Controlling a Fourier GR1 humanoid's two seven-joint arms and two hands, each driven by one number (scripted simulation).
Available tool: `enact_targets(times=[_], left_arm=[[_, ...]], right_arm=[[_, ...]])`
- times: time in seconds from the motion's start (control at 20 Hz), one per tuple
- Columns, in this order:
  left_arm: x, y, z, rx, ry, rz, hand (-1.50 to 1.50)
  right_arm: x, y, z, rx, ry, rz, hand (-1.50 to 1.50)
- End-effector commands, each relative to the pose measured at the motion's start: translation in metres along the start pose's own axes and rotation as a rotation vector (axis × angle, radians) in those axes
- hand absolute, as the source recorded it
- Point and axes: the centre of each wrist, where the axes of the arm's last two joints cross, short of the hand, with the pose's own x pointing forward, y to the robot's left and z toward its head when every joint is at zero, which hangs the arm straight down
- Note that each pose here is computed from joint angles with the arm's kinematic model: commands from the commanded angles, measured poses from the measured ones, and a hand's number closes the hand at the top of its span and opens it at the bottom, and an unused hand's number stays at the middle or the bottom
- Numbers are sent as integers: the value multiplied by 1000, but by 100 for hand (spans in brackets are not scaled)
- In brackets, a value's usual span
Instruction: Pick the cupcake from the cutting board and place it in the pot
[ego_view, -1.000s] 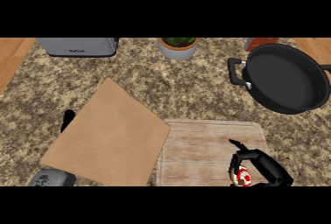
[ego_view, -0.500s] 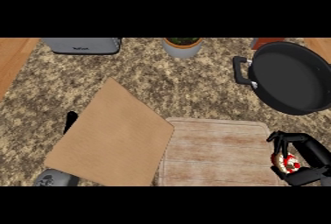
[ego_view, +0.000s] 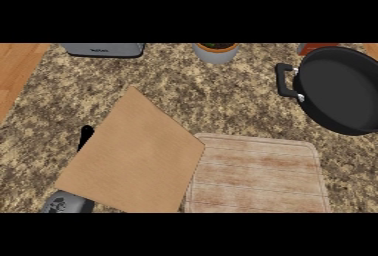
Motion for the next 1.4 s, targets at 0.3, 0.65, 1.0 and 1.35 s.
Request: enact_targets(times=[0.3,0.65,1.0,1.35], left_arm=[[1,-3,-7,-12,7,-27,0],[3,-5,-11,-27,13,-32,0],[-4,-6,-12,-30,-8,-24,0],[-2,-5,-14,-61,17,-13,0]], right_arm=[[44,-68,3,-7,-217,95,150],[65,-93,3,-28,-256,229,150],[88,-96,-34,27,-261,337,150],[95,-80,-76,150,-219,483,150]])
